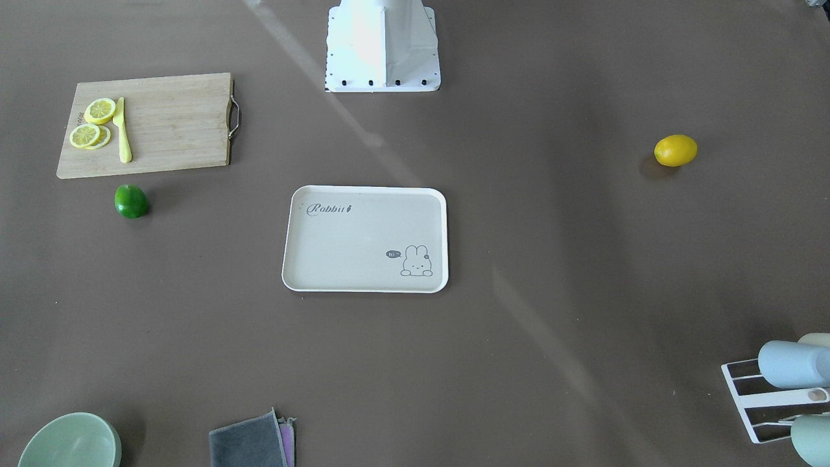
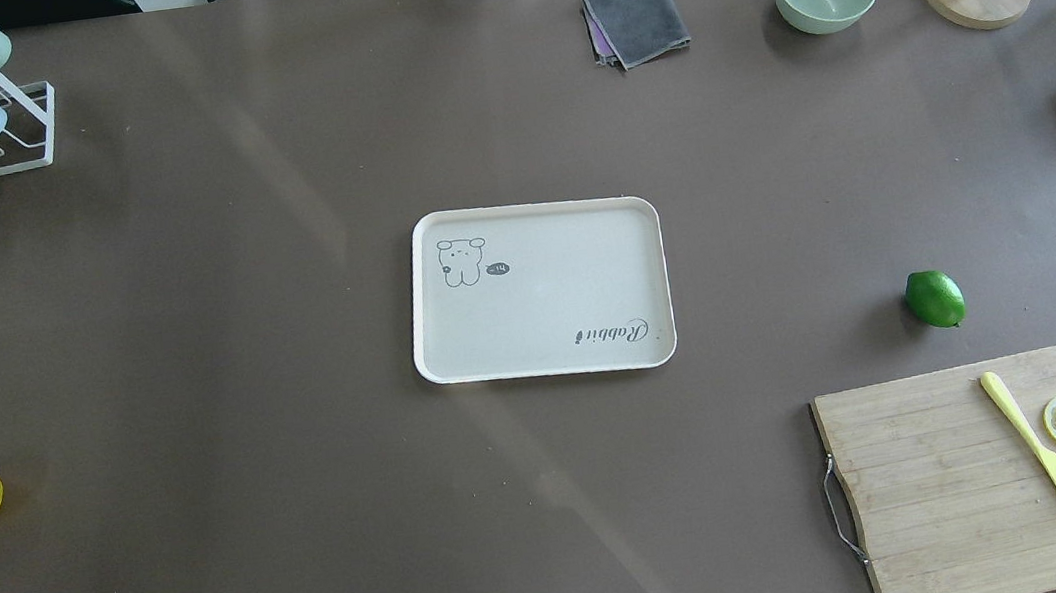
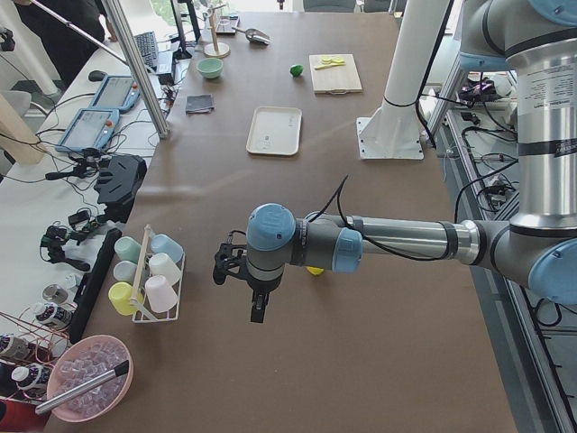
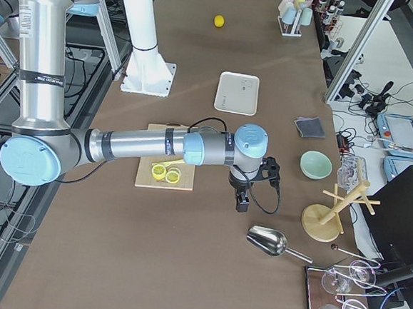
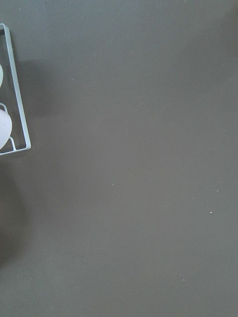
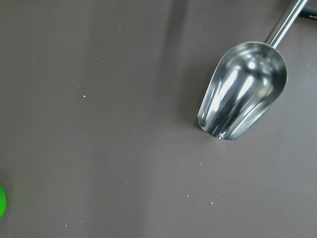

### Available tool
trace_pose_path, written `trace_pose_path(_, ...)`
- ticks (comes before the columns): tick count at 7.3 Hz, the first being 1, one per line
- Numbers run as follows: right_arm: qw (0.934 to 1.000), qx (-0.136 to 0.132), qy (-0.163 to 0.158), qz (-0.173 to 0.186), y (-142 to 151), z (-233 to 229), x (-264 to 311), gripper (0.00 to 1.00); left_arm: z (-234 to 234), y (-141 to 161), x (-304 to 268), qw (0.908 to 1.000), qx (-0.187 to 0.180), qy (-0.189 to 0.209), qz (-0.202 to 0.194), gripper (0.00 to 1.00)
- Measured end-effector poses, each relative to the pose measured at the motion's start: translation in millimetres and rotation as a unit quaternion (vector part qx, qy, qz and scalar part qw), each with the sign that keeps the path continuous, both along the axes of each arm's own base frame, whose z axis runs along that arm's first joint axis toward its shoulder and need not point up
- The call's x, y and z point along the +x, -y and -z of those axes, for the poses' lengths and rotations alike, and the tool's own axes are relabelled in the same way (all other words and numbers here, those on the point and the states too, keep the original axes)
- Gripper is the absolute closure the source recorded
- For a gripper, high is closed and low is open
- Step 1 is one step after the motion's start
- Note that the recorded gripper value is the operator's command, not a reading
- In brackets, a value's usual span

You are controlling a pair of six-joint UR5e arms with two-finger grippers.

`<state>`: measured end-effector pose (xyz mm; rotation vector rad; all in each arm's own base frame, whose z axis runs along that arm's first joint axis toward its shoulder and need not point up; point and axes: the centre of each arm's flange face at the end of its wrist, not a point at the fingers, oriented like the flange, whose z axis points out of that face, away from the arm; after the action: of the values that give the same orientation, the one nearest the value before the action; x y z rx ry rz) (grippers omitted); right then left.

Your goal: Place all lemons on tray

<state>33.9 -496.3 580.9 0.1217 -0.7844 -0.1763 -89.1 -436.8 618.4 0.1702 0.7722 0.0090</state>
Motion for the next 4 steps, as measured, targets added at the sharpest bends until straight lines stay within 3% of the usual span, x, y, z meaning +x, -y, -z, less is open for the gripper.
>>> trace_pose_path(4,1.0,-0.002,0.002,0.0,-0.6,-1.3,-0.3,0.0,-2.6,0.4,0.0,1.0,-0.001,0.0,-0.001,0.02)
